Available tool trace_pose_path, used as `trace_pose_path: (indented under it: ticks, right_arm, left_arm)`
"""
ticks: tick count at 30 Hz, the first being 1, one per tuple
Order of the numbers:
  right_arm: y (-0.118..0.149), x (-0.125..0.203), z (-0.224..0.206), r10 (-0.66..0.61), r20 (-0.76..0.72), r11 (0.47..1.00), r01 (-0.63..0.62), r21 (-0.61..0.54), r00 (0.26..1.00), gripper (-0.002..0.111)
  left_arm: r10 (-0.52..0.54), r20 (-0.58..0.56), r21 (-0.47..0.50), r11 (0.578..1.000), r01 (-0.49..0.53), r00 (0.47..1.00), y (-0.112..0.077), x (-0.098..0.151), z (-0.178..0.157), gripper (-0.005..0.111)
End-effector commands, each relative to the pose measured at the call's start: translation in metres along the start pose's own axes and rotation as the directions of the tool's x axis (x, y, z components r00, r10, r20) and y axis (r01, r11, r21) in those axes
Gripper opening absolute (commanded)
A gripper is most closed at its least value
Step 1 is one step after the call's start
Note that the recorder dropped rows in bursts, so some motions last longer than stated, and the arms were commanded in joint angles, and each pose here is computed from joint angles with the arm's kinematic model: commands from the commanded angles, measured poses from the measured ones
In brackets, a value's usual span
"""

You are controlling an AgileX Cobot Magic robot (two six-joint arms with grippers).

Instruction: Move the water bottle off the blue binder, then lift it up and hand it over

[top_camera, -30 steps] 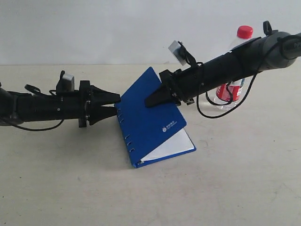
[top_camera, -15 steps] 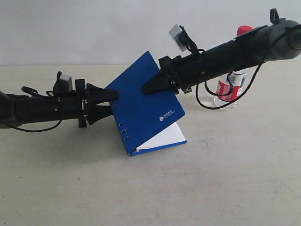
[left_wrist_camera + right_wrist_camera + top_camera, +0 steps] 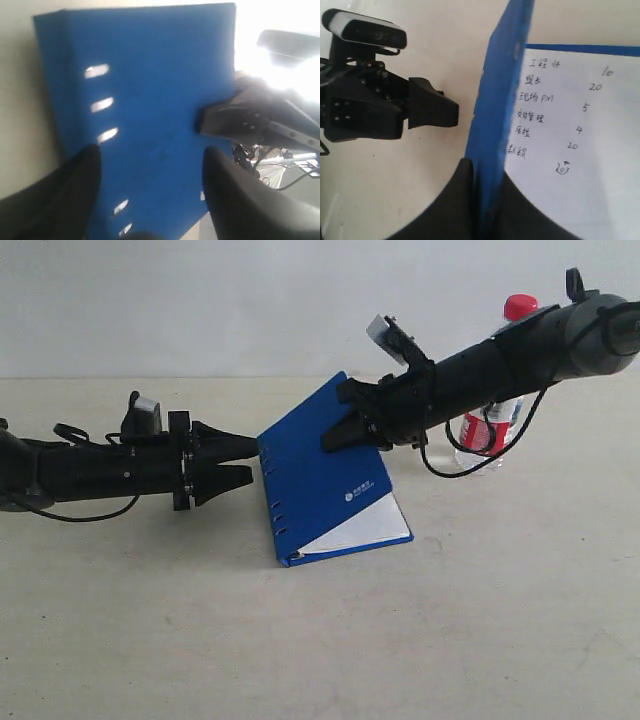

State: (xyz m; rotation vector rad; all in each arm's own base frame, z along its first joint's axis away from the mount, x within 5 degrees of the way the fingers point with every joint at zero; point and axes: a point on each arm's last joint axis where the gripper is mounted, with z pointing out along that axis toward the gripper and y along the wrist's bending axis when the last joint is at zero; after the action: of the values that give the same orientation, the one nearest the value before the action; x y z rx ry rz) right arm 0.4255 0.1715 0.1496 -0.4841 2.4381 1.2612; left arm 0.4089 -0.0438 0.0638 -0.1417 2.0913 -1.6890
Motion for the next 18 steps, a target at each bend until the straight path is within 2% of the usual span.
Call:
trace_pose_path:
  ticks: [1,7,12,18]
  right_arm:
    - [-0.013,0.010,0.012,0.038,-0.052,0.999,-0.039,-0.024,0.998,0.000]
    - [-0.020,0.015,0.018,0.059,-0.066,0.998,-0.061,-0.029,0.996,0.000]
    - [0.009,0.002,0.005,-0.018,0.001,0.984,0.018,-0.178,1.000,0.000]
    - [0.038,-0.016,-0.020,-0.078,0.092,0.984,0.092,-0.155,0.993,0.000]
  left_arm:
    - [0.001,-0.033,-0.070,0.998,-0.004,0.999,0.011,0.008,0.005,0.056]
    - [0.026,-0.038,-0.068,0.997,-0.028,0.999,0.011,0.009,0.007,0.056]
    - [-0.010,-0.014,-0.075,0.997,0.009,1.000,0.013,0.004,-0.001,0.056]
    - [-0.020,0.036,-0.093,0.995,0.024,0.999,0.019,-0.004,-0.020,0.056]
